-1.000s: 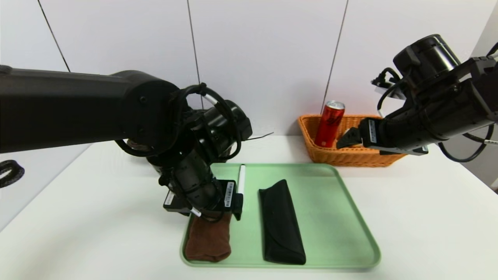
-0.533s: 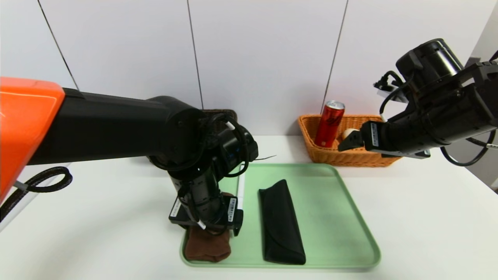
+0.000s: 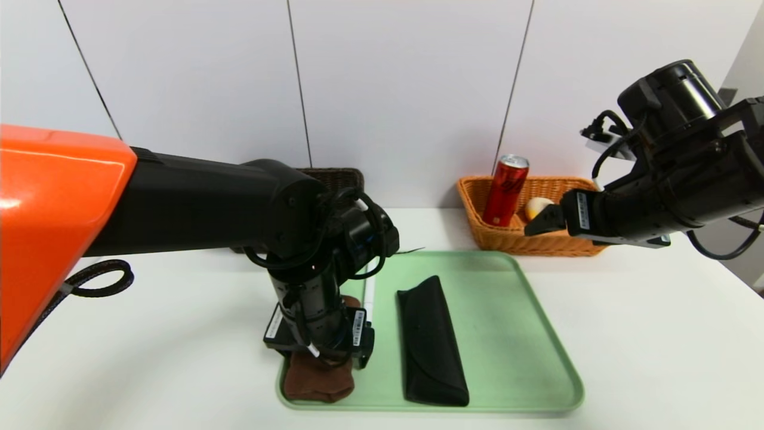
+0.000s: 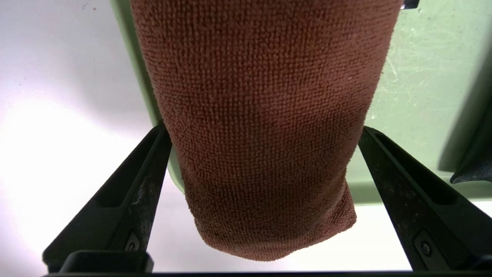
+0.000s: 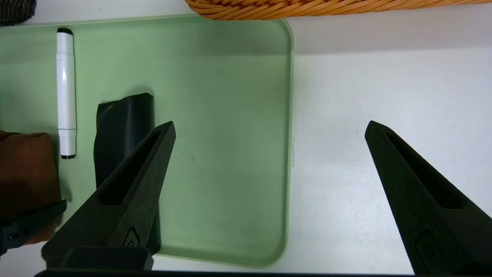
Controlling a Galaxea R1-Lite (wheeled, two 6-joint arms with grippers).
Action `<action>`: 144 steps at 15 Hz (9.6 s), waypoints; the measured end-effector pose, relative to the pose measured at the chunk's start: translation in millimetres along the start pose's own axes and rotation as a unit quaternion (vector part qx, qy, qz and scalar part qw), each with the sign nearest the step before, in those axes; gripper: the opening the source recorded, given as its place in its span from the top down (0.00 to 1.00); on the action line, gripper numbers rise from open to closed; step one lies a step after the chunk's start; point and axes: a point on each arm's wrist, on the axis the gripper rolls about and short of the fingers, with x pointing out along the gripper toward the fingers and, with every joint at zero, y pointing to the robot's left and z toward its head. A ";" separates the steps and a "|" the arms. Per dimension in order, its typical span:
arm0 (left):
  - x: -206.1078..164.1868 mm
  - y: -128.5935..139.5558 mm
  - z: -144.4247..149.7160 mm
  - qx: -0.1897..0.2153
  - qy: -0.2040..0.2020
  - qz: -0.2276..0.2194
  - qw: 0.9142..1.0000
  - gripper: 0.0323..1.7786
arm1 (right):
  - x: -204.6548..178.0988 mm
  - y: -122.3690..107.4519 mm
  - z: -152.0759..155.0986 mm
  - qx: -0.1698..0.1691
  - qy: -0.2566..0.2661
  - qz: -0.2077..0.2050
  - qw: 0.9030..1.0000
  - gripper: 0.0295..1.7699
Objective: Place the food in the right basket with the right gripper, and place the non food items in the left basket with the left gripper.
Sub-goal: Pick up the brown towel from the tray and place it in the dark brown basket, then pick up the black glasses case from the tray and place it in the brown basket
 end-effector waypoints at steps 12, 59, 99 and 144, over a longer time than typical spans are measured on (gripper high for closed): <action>6.2 -4.0 3.8 0.001 -0.004 -0.003 1.000 0.40 | -1.0 -0.6 -2.0 0.000 0.002 0.003 1.000 0.04; -8.3 187.5 180.8 -0.207 -0.336 -0.042 0.918 0.41 | 17.9 -1.5 -0.1 0.003 0.003 0.000 1.000 0.04; -23.7 -106.0 -4.9 0.024 -0.143 -0.096 0.985 0.05 | 0.3 -30.0 -52.6 -0.064 0.017 -0.088 0.994 0.04; -24.6 -113.2 2.3 0.088 -0.189 -0.107 0.972 0.75 | -1.0 -34.4 -57.6 -0.064 -0.014 -0.075 0.995 0.03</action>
